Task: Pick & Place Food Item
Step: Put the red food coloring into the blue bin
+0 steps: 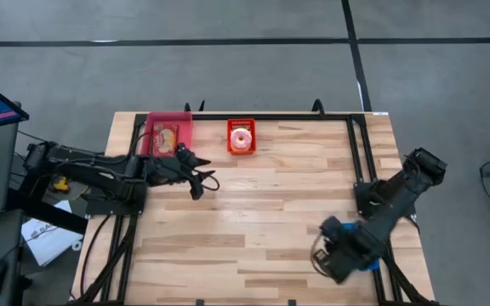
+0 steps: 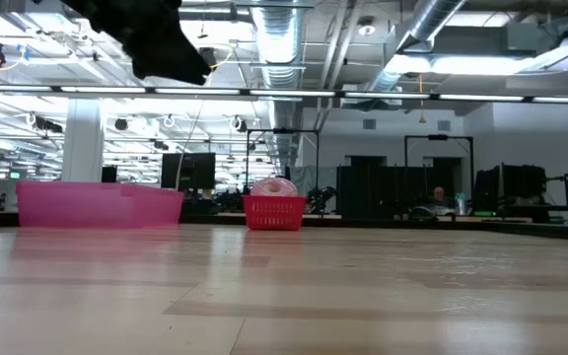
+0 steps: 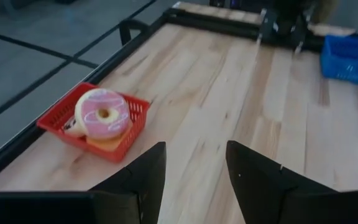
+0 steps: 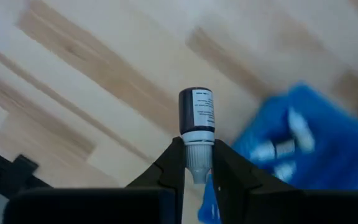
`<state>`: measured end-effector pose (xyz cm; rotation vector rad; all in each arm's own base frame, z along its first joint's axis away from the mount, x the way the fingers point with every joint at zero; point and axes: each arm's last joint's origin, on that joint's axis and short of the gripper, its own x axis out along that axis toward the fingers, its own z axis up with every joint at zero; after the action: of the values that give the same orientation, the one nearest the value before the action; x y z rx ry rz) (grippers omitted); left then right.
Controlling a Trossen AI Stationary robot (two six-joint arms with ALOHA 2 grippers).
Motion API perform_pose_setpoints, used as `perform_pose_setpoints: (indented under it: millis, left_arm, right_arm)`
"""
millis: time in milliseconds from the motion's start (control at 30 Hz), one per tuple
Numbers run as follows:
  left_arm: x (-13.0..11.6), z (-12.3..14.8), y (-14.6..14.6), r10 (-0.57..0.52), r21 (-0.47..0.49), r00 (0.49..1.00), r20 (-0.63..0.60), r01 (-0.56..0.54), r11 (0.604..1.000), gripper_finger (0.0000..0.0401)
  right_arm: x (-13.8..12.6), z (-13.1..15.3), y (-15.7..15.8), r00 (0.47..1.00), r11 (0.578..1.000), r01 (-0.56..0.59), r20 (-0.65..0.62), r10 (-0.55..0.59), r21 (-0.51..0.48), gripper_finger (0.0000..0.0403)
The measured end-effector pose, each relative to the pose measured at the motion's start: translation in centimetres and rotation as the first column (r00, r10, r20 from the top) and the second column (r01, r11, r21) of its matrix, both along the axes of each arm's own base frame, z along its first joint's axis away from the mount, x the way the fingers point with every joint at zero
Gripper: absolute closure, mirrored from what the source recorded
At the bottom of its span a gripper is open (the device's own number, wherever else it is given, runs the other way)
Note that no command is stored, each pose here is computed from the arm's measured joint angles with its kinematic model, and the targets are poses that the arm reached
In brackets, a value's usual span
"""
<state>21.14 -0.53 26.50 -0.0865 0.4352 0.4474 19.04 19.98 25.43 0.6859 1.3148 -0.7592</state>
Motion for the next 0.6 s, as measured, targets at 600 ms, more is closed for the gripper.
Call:
perform_pose_setpoints:
  millis: [600]
  left_arm:
    - [1.5, 1.8, 1.3, -0.035, -0.126, 0.965, 0.261, 0.070, 0.990, 0.0238]
  right_arm:
    - [-9.0, -1.8, 3.2, 0.976, 0.995, -0.040, -0.215, 0.018, -0.096, 0.0352]
